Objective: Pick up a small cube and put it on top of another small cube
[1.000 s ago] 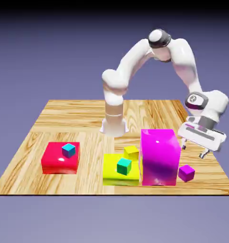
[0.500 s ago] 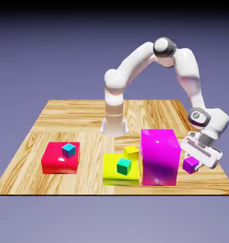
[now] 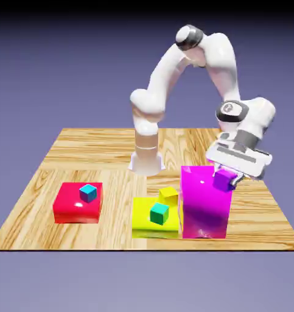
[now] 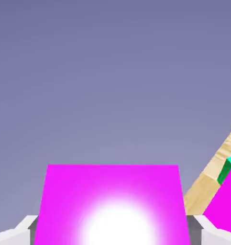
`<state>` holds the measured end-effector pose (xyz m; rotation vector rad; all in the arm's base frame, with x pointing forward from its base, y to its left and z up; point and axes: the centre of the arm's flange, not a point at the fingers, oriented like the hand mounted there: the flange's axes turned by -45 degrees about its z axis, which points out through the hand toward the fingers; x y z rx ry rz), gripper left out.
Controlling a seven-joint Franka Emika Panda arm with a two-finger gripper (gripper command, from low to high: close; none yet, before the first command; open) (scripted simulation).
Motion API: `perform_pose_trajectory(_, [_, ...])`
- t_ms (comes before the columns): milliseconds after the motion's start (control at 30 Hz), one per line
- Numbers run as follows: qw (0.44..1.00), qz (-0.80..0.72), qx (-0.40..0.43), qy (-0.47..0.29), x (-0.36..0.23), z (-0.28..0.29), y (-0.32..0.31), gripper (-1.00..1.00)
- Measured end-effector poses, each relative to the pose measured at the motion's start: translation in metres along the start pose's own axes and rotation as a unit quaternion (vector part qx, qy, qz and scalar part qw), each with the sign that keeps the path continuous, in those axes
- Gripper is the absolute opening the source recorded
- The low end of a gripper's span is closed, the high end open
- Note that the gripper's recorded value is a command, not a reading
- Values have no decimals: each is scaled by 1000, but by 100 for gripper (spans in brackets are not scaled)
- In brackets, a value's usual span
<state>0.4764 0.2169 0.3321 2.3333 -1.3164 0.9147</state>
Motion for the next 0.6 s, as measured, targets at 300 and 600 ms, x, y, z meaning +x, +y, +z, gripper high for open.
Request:
perform_pose_trajectory(300, [990,93,-97,-52,26,81,67,-100])
perform_pose_trajectory(600, [989,92,-99,-54,10,131,76,100])
